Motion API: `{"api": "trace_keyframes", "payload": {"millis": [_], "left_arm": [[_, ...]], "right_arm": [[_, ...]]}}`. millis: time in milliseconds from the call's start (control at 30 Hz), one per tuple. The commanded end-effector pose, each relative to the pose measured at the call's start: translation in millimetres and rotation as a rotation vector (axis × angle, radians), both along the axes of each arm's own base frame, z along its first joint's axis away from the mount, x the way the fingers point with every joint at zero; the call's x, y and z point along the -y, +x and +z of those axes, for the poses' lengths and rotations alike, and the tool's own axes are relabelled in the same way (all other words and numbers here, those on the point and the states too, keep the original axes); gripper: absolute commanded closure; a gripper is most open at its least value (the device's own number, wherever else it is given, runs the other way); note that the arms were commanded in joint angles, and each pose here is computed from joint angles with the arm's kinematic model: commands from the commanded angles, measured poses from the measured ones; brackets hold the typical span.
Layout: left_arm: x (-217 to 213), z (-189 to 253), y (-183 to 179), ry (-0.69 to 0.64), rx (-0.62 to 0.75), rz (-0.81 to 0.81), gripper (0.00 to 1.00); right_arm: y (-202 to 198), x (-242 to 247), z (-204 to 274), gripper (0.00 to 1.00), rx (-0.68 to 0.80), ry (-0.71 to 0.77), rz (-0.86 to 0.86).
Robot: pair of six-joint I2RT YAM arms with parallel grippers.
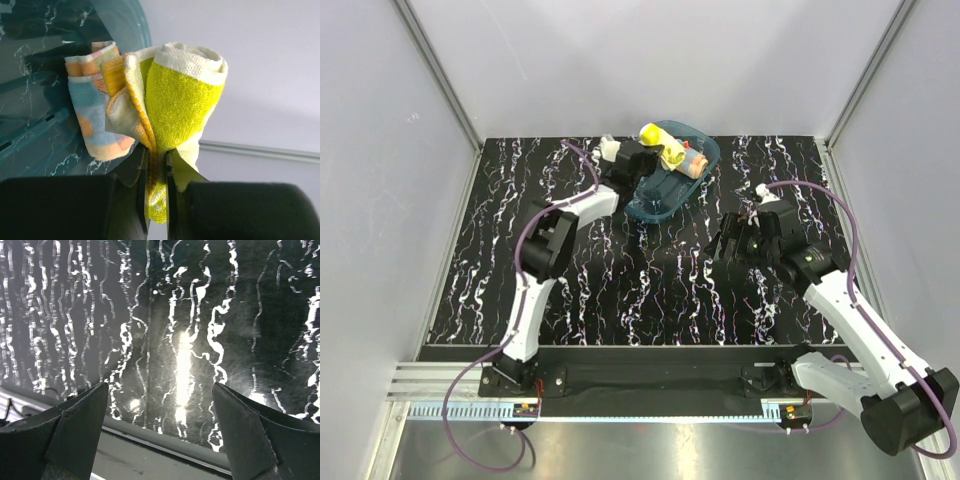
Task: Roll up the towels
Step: Place the rolled towel into the container
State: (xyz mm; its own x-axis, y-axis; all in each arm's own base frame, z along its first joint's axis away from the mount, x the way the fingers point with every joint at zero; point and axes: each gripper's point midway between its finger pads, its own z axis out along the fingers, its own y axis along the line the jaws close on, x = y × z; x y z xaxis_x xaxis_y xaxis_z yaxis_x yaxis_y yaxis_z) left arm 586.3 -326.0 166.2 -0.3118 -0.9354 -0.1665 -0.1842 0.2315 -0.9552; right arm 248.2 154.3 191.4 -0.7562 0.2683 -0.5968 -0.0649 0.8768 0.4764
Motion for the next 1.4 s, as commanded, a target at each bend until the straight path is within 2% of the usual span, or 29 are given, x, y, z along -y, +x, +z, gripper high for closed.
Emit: {"api": "trace_keyframes", "payload": {"millis": [0,67,267,567,667,700,800,900,933,1000,1067,1133,1167,1367], "left_arm": [[8.0,-15.7,19.3,-0.067,-0.027,0.082,1.0],[13.0,-39.0,24.3,-0.088,-0.077,0.096,1.0],[20.6,-42.6,36.1,-0.062,-0.083,0.135,1.0],[35.8,-77.4,25.3,-0.095,-0.162,0.137,1.0],[37.8,-84.7,22.4,-0.093,-0.186,0.134,0.89],[37.7,-85.1,21.7,-0.09,-0.192,0.133,0.8],[35.9,-88.0,18.5,-0.077,-0.217,0.131,0.68],[38.0,-91.4,14.6,-0.089,-0.242,0.108,0.49],[38.3,-90.7,13.0,-0.091,-0.248,0.104,0.4],[37.7,-89.8,10.4,-0.086,-0.25,0.098,0.37],[34.0,-88.8,6.5,-0.074,-0.261,0.1,0.29],[29.3,-86.5,1.5,-0.059,-0.282,0.1,0.27],[27.3,-86.1,-0.3,-0.051,-0.289,0.1,0.2],[10.8,-76.0,-13.8,-0.008,-0.324,0.102,0.16]], "right_arm": [[9.0,7.5,12.0,0.08,0.049,-0.039,-0.006],[9.3,10.2,11.4,0.07,0.048,-0.048,-0.009],[9.2,23.1,8.6,0.04,0.051,-0.099,-0.022],[13.6,20.2,7.5,0.03,0.046,-0.092,-0.013],[13.9,19.4,6.6,0.02,0.043,-0.089,-0.01],[14.3,19.9,7.2,0.02,0.047,-0.09,-0.009],[15.1,20.9,6.3,0.02,0.044,-0.094,-0.014],[16.2,20.6,8.1,0.02,0.047,-0.091,-0.016],[16.3,20.3,8.7,0.02,0.047,-0.091,-0.013],[17.1,20.0,11.5,0.02,0.051,-0.088,-0.015],[17.4,20.9,12.2,0.02,0.051,-0.09,-0.019],[17.4,20.9,12.3,0.02,0.051,-0.089,-0.02],[17.5,21.9,12.4,0.02,0.051,-0.091,-0.023],[18.2,20.4,19.6,0.02,0.059,-0.077,-0.026]]}}
